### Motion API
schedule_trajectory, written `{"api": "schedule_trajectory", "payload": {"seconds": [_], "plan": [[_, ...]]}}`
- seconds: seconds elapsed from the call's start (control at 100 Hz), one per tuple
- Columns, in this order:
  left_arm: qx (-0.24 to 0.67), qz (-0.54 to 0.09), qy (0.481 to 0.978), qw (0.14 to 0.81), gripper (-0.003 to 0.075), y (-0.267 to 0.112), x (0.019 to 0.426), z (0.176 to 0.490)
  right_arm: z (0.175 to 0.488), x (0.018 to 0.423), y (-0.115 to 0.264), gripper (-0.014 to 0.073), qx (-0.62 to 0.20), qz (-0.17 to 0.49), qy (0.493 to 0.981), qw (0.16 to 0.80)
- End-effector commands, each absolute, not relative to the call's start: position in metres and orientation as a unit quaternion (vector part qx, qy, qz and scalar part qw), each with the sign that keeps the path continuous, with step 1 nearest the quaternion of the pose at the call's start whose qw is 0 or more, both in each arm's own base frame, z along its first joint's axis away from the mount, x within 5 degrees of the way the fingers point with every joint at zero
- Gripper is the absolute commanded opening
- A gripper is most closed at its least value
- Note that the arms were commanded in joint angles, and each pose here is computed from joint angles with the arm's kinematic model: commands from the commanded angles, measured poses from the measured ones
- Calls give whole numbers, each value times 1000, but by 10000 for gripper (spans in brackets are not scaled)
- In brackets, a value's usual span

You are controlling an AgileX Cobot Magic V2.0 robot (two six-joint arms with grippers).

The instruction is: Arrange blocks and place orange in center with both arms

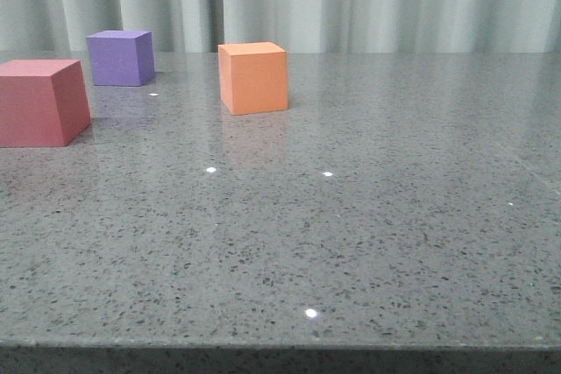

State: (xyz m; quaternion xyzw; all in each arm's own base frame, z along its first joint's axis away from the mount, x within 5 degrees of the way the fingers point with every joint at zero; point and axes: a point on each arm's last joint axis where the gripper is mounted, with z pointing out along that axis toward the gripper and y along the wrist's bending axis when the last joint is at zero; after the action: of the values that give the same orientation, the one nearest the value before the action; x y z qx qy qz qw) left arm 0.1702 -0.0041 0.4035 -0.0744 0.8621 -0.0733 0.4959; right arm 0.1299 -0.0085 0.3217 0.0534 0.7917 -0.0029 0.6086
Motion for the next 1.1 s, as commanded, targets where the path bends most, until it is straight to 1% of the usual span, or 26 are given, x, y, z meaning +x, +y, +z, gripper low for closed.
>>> {"api": "schedule_trajectory", "payload": {"seconds": [0.0, 0.06, 0.11, 0.18, 0.25, 0.28, 0.29, 0.3, 0.32, 0.33, 0.37, 0.42, 0.47, 0.51, 0.6, 0.73, 0.88, 0.97, 1.09], "plan": [[-76, -83, 842, 527, -20, -5, 174, 417, 337, 131, -9, -69, 41, -13, 761, 647], [-77, -82, 847, 519, -18, -5, 177, 414, 337, 131, -9, -69, 41, -13, 761, 647], [-77, -82, 850, 515, -1, -5, 179, 413, 337, 131, -9, -69, 41, -13, 761, 647], [-77, -82, 855, 506, 71, -5, 181, 410, 337, 131, -9, -69, 41, -13, 761, 647], [-77, -81, 860, 498, 198, -5, 181, 408, 337, 131, -9, -69, 41, -13, 761, 647], [-77, -81, 861, 496, 280, -5, 181, 408, 337, 131, -9, -69, 41, -13, 761, 647], [-77, -80, 861, 496, 297, -5, 181, 408, 337, 131, -9, -69, 41, -13, 761, 647], [-77, -79, 861, 496, 333, -5, 181, 408, 337, 131, -9, -69, 41, -13, 761, 647], [-77, -78, 861, 496, 369, -5, 181, 408, 337, 131, -9, -69, 41, -13, 761, 647], [-76, -77, 861, 496, 404, -4, 181, 408, 337, 131, -9, -69, 41, -13, 761, 647], [-75, -74, 862, 496, 505, -4, 181, 407, 337, 131, -9, -69, 41, -13, 761, 647], [-75, -72, 862, 495, 594, -4, 181, 407, 337, 131, -9, -69, 41, -13, 761, 647], [-75, -71, 862, 496, 643, -4, 181, 407, 337, 131, -9, -69, 41, -13, 761, 647], [-75, -72, 861, 498, 655, -4, 181, 407, 337, 131, -9, -69, 41, -13, 761, 647], [-81, -94, 859, 497, 654, -6, 182, 408, 337, 131, -9, -69, 41, -13, 761, 647], [-83, -96, 862, 490, 650, -7, 187, 405, 337, 131, -9, -69, 41, -13, 761, 647], [-85, -128, 861, 484, 650, -14, 200, 401, 337, 131, -9, -69, 41, -13, 761, 647], [-65, -152, 856, 490, 649, -28, 211, 402, 337, 131, -9, -69, 41, -13, 761, 647], [-17, -185, 849, 494, 638, -58, 228, 407, 337, 131, -9, -69, 41, -13, 761, 647]]}}
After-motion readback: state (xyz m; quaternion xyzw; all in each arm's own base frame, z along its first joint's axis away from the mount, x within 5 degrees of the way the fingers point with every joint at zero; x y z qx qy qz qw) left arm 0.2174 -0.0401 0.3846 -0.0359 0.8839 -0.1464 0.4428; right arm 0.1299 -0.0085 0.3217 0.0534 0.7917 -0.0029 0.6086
